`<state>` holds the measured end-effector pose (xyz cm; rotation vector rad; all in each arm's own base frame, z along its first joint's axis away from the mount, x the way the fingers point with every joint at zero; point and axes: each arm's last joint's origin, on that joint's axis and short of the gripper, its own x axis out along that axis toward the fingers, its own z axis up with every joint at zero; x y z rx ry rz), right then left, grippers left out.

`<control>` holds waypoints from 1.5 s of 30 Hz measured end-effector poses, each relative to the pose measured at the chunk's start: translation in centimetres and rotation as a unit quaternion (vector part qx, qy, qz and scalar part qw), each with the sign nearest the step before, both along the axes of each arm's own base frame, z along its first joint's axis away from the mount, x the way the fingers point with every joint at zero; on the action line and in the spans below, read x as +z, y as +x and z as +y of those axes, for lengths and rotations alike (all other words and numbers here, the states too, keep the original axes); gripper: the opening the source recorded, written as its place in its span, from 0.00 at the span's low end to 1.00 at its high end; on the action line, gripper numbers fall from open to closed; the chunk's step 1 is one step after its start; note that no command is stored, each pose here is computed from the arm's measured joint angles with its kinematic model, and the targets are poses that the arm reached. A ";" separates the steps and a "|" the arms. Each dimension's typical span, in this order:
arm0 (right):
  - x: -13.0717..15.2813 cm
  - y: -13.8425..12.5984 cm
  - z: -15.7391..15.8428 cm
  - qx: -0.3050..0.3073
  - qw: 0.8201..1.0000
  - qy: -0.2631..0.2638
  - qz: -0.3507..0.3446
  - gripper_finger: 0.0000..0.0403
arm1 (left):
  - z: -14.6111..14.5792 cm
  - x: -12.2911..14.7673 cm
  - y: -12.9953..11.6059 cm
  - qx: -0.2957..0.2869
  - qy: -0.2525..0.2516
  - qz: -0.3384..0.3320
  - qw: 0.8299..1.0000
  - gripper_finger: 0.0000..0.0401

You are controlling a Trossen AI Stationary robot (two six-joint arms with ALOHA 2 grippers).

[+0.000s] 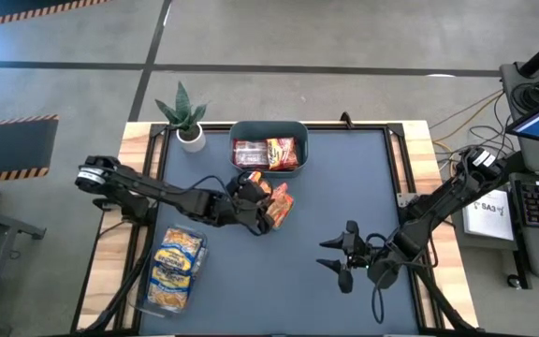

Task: Sort Maruchan noodles
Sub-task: Put the orange noodle pack into the green bin, then return to Home Position

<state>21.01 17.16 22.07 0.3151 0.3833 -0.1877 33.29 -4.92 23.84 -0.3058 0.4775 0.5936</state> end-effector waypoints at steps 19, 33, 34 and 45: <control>0.0 0.0 -0.1 -0.007 1.000 -0.003 -0.002 0.54 | 0.9 -0.4 -0.5 0.012 0.137 0.087 0.987 0.38; 0.0 0.0 -0.1 -0.011 1.000 -0.008 -0.003 0.54 | -1.8 0.8 -1.3 -0.197 0.244 0.246 0.917 0.35; 0.0 0.0 -0.1 -0.014 1.000 -0.011 -0.005 0.54 | -1.9 0.6 -1.5 -0.213 0.259 0.270 0.903 0.33; 0.0 0.0 -0.2 -0.019 0.999 -0.026 -0.007 0.54 | -1.7 -1.8 -1.5 -0.210 0.252 0.320 0.889 0.06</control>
